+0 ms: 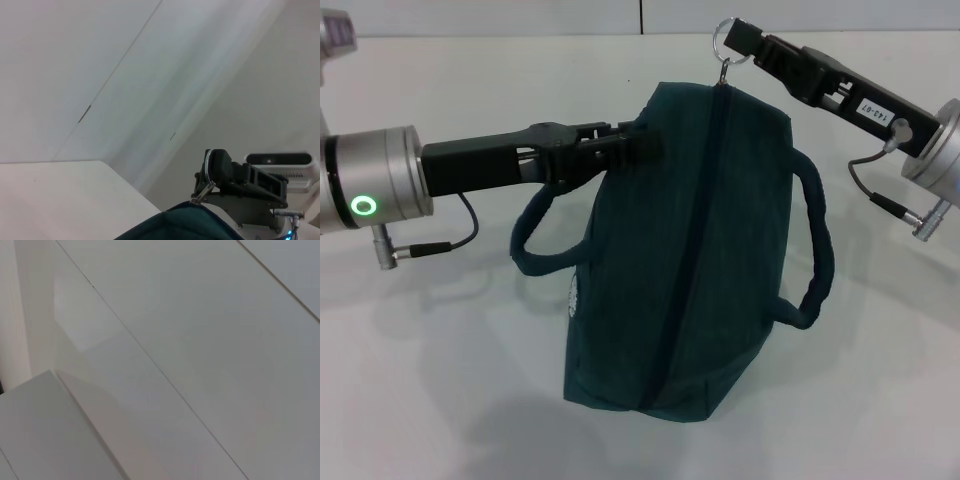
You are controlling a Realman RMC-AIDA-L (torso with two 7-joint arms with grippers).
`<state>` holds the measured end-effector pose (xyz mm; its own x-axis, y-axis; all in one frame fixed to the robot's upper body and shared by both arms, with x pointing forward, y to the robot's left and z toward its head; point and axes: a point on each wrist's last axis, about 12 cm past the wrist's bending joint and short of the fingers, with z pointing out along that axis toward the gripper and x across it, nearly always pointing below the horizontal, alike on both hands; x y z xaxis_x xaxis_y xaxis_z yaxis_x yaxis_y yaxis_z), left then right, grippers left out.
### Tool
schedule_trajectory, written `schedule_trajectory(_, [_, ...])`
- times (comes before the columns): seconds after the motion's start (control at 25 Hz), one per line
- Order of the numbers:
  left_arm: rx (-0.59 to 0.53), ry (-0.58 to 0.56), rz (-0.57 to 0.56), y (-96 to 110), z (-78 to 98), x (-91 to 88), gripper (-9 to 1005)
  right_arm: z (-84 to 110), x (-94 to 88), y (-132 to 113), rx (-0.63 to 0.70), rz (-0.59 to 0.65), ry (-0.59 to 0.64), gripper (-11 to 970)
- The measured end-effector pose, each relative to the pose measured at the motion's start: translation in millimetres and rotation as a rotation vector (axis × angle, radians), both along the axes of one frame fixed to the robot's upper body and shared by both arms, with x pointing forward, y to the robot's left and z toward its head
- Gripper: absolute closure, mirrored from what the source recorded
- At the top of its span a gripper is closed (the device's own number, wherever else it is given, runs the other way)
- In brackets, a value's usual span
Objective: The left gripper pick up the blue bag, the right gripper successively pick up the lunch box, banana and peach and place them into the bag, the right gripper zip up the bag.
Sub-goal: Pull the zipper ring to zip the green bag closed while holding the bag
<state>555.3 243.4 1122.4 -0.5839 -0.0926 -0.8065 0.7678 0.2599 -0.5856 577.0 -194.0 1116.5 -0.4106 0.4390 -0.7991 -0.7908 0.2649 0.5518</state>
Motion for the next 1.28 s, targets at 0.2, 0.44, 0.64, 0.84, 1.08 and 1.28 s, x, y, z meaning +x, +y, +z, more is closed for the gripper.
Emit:
schedule_trajectory(0.2, [-0.001, 0.002, 0.008, 1, -0.4, 0.3, 619, -0.6, -1.5, -1, 0.004, 0.003, 0.0, 952])
schedule_trajectory(0.44, [0.01, 0.004, 0.034, 2, -2.0, 2.6, 759, -5.3, -6.7, -6, 0.009, -0.008, 0.012, 953])
schedule_trajectory(0.64, [0.018, 0.001, 0.04, 4, -0.9, 4.4, 800, -7.6, -11.1, -10, 0.017, -0.01, 0.014, 952])
schedule_trajectory(0.84, [0.022, -0.011, 0.035, 4, 2.4, 6.8, 830, -9.3, -13.6, -12, 0.022, -0.015, 0.018, 952])
schedule_trajectory(1.08, [0.004, -0.024, 0.012, 0, 3.2, 4.0, 861, -11.3, -14.8, -17, 0.043, -0.036, 0.042, 952])
schedule_trajectory(1.28, [-0.011, -0.055, -0.015, -2, 3.7, -0.2, 883, -13.5, -14.3, -19, 0.057, -0.038, 0.093, 952])
